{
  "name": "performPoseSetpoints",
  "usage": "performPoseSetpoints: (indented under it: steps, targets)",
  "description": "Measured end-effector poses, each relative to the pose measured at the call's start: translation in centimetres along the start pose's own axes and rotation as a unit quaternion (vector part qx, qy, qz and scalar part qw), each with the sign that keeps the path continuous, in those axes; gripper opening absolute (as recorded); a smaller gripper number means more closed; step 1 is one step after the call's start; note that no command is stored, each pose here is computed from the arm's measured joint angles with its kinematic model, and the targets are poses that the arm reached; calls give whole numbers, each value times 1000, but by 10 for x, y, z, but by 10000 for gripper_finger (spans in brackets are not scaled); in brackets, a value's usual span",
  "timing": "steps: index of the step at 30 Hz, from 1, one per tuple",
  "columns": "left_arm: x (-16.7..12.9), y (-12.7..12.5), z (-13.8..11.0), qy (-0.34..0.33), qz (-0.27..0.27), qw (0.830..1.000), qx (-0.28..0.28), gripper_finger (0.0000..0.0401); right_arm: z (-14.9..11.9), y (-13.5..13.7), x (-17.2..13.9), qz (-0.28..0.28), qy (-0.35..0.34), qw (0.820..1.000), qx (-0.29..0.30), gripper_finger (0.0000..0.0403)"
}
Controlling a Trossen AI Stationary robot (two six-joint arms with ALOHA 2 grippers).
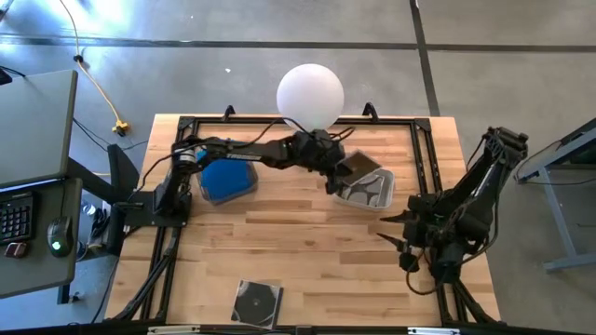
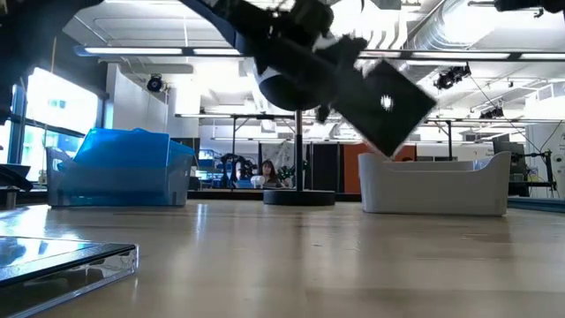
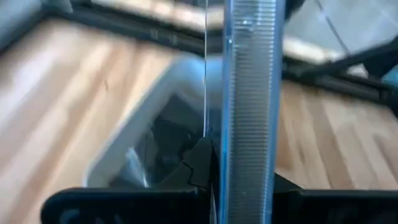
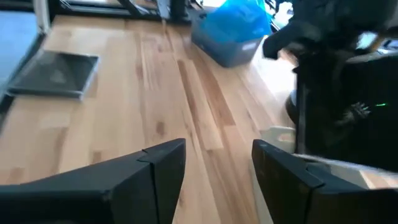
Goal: Pick & place jewel cases by type
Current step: Put the right black cd case into the gray bin, then put the black cd case into the gray bin
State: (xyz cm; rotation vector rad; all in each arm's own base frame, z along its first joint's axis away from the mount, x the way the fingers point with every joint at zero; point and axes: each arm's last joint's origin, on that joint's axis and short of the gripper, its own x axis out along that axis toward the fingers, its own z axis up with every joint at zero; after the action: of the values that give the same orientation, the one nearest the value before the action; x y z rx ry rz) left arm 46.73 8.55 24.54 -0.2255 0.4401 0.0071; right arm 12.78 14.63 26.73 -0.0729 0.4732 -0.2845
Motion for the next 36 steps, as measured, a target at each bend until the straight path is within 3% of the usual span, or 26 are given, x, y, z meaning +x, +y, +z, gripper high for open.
performPoseSetpoints:
  steps: [7, 18, 29, 36]
  targets:
    - [23, 9, -23, 23, 4, 1000, -5, 50, -1, -1, 9, -5, 31, 999, 5, 181]
    - [24, 12, -22, 9, 53, 998, 24, 128, 3, -6, 17, -26, 36, 999, 19, 181]
    - [16, 4, 18, -50, 19, 998, 41, 131, 5, -9, 21, -39, 37, 998, 26, 181]
    - [17, -4, 18, -41, 8, 998, 42, 131, 4, -8, 22, -27, 50, 998, 28, 181]
